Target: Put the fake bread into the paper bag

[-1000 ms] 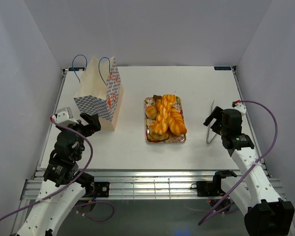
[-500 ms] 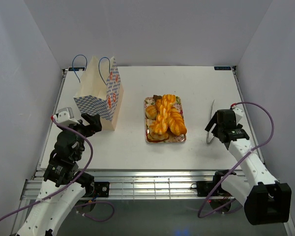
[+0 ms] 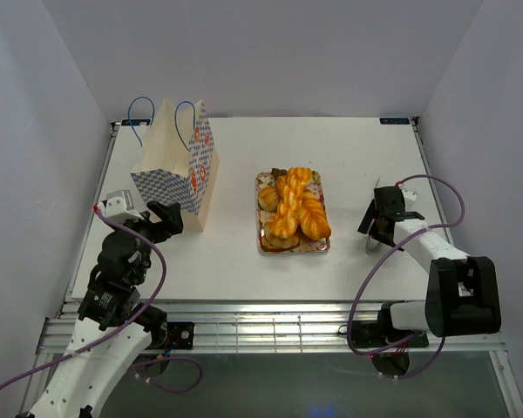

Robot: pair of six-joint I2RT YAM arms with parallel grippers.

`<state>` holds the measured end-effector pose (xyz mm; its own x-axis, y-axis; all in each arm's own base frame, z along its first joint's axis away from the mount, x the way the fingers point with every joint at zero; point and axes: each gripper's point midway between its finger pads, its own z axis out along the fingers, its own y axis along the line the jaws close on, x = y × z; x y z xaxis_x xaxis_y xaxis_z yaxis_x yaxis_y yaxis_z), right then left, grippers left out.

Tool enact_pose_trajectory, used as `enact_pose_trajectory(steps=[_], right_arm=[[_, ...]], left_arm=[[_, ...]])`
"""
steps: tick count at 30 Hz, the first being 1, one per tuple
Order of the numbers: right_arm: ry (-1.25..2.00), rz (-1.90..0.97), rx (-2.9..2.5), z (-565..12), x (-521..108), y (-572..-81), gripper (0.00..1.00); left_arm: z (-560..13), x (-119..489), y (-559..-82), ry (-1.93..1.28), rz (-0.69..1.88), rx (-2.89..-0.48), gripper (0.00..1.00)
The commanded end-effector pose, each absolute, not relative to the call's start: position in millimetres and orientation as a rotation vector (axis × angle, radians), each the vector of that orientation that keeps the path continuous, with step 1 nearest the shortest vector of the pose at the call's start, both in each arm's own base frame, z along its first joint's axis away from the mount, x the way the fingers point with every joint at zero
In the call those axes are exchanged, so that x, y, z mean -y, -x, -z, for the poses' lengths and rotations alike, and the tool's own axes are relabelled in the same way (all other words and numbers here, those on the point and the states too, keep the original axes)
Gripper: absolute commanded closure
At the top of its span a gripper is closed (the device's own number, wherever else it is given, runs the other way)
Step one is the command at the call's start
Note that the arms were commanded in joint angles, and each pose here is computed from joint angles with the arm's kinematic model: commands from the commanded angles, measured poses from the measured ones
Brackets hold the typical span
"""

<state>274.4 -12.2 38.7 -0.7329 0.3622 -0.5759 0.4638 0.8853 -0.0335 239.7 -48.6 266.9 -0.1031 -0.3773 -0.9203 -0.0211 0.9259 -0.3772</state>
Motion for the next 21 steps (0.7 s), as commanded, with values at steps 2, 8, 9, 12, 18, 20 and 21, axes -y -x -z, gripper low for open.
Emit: enact_pose_trajectory(steps=[2,8,9,12,18,20,21], right_arm=[[-0.608,0.205,-2.402,-47,16,-303,0.1],[-0.61,0.173,-2.349,-49,22,-323,0.1],[-0.614,0.179,-2.35,-48,27,-328,0.1],[-0.651,0.177,-2.355,-46,43,-335,0.1],[-0.574,0.085,-2.349,-42,34,-344,0.01],[-0.568,0.086,-2.357,-40,34,-343,0.01],[-0.56,0.086,-2.363,-39,34,-343,0.01]], left_arm=[[-266,53,-242,0.282,0.312,-1.662,0.02],[-266,53,-242,0.279,0.307,-1.664,0.02],[-266,53,-242,0.278,0.308,-1.664,0.02],[-265,53,-242,0.274,0.31,-1.663,0.02],[-265,56,-242,0.261,0.32,-1.667,0.02],[-266,58,-242,0.251,0.331,-1.667,0.02],[-266,59,-241,0.249,0.332,-1.667,0.02]])
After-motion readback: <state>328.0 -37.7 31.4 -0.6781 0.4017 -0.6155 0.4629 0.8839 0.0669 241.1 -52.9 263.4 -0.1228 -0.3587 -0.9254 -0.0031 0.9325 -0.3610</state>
